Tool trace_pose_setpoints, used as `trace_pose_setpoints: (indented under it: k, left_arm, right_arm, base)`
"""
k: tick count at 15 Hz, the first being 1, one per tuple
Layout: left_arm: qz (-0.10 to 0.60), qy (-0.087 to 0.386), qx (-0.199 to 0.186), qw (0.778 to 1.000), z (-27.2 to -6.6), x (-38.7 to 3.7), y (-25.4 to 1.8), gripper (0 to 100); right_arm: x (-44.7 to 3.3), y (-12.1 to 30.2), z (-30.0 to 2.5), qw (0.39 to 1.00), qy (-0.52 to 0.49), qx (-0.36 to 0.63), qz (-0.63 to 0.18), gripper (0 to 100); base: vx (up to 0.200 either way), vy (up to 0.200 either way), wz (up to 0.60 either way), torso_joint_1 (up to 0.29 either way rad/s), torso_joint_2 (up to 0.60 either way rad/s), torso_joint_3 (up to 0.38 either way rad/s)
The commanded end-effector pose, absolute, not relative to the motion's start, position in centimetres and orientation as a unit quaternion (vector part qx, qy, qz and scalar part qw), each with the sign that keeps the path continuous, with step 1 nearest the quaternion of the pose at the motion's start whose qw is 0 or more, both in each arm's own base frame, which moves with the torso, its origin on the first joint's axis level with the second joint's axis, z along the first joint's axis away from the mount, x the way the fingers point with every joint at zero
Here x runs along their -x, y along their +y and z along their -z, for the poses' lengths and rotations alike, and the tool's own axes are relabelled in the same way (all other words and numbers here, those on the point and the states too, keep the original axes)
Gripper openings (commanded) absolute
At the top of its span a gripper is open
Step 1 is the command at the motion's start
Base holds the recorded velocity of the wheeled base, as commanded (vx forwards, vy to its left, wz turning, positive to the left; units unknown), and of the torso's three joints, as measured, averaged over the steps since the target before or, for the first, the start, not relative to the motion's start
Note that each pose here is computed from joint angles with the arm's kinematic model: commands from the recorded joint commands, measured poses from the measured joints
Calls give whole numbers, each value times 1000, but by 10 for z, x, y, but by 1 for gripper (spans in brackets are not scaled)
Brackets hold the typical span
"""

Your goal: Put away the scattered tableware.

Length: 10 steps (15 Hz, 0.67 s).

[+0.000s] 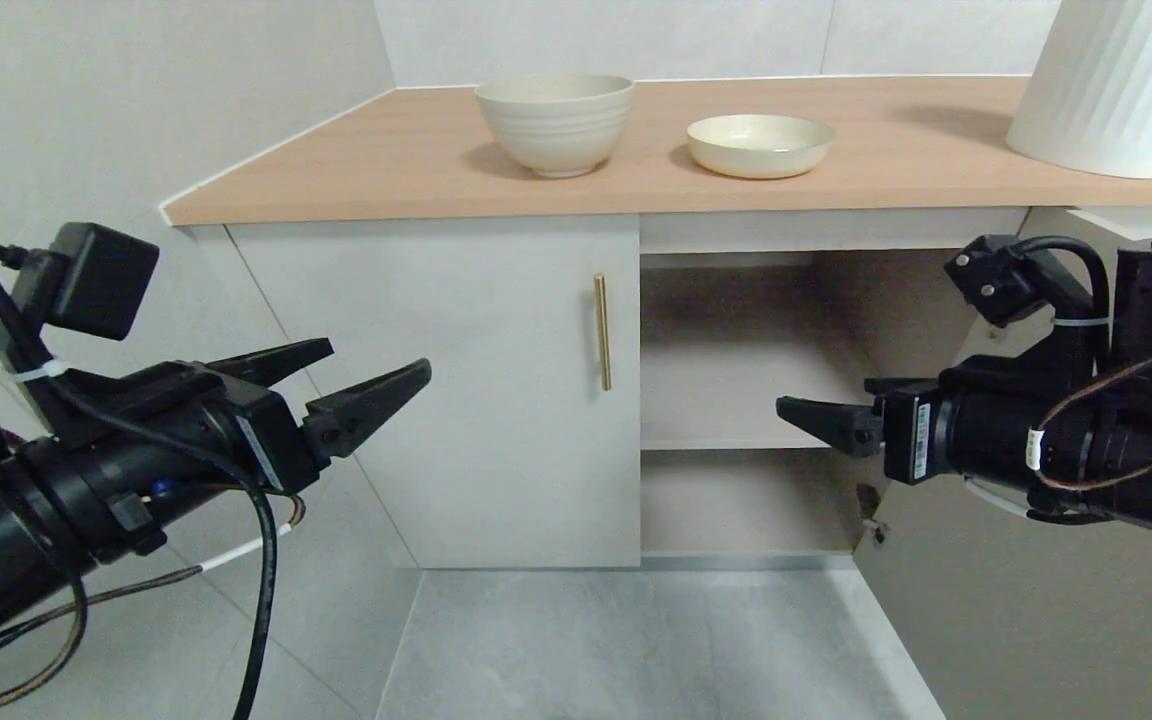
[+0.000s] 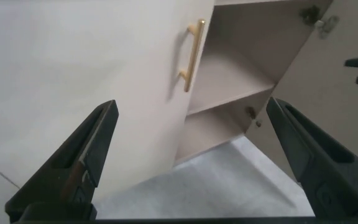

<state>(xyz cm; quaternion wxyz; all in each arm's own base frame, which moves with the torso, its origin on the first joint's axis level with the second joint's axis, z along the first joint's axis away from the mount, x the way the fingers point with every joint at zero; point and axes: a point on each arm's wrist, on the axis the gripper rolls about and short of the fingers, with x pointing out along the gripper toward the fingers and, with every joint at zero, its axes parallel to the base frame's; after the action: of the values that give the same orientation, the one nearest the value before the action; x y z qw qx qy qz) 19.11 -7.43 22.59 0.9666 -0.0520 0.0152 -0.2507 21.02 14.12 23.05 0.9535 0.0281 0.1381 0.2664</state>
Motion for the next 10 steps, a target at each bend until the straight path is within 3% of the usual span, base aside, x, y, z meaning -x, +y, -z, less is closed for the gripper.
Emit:
trace_pose_setpoints:
  k: [1, 9, 10]
  left_arm:
    - [251, 17, 52, 966, -227, -189, -74, 100]
    - [253, 35, 48, 966, -229, -184, -72, 100]
    - [253, 35, 48, 966, -229, -183, -72, 100]
  right_arm:
    - [-203, 137, -237, 954, 125, -32, -270, 100]
    - [-193, 136, -241, 951, 118, -36, -283, 100]
    - [-191, 135, -239, 950, 120, -37, -285, 100]
  base:
    - [200, 0, 0, 2, 2, 2]
    - [200, 0, 0, 3, 1, 2]
    - [0, 0, 0, 0, 0, 0]
